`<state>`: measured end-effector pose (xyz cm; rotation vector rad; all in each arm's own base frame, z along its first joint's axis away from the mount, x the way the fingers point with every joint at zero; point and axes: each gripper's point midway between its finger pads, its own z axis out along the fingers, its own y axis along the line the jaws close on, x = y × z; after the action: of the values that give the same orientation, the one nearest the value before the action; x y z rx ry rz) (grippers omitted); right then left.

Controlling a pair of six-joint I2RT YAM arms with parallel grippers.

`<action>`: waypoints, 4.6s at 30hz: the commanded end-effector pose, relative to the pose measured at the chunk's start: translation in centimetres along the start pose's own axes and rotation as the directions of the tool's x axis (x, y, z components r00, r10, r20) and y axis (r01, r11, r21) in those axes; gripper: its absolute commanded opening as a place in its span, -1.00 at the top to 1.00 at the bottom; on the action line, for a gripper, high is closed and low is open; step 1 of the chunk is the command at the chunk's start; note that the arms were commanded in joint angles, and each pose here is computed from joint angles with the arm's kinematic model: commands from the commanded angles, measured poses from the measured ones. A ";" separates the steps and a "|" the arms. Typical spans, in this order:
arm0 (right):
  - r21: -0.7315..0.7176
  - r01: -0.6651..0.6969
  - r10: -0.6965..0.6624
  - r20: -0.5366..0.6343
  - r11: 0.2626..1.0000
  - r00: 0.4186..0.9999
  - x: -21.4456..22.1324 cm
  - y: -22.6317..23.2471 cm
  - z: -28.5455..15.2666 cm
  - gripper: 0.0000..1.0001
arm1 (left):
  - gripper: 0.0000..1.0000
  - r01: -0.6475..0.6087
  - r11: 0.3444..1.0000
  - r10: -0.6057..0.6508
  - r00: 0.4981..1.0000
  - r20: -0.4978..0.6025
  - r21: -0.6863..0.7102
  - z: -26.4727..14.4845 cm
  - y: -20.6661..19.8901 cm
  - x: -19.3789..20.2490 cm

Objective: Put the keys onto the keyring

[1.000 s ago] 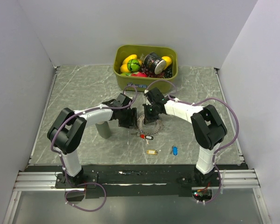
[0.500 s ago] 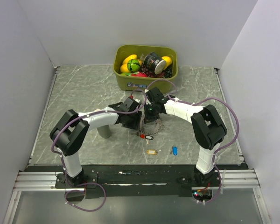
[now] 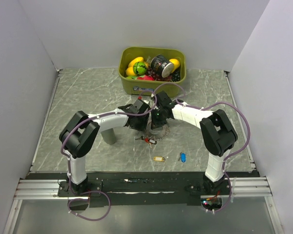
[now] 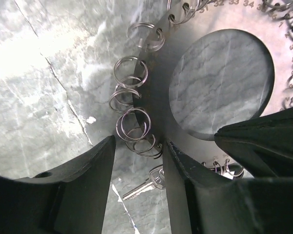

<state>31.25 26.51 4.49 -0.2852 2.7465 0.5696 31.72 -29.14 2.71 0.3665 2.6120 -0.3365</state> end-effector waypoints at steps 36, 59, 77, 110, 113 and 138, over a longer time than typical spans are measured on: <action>0.033 0.506 -0.502 0.193 0.862 0.843 -2.5 5.4 1.6 0.01 | -0.60 0.365 0.787 -0.506 0.843 0.182 0.498 -18.0 7.8 -13.2; 0.063 0.555 -0.559 0.124 0.829 0.820 -0.5 4.5 4.0 0.13 | -0.61 0.373 0.772 -0.507 0.850 0.144 0.515 -17.1 7.6 -12.3; 0.049 0.599 -0.593 0.236 0.799 0.770 -1.7 6.2 -1.7 1.00 | -0.58 0.300 0.834 -0.420 0.889 0.181 0.462 -16.9 8.4 -11.5; -0.441 0.715 -0.484 0.532 0.543 0.695 -2.4 11.5 -19.2 1.00 | -0.09 -0.352 0.494 0.086 0.930 0.358 0.795 -23.7 -6.4 -7.0; -0.471 0.714 -0.459 0.551 0.519 0.697 -2.4 11.6 -20.0 1.00 | 0.01 -0.346 0.480 0.089 0.933 0.348 0.806 -23.5 -6.4 -6.6; -0.500 0.716 -0.411 0.593 0.487 0.693 -2.6 12.0 -22.0 1.00 | 0.59 -0.332 0.423 0.139 0.943 0.302 0.843 -21.8 -8.1 -5.1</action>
<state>24.80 28.42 24.54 -1.0859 1.8836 1.2777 24.62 -30.80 24.47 0.9078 1.9867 -1.5554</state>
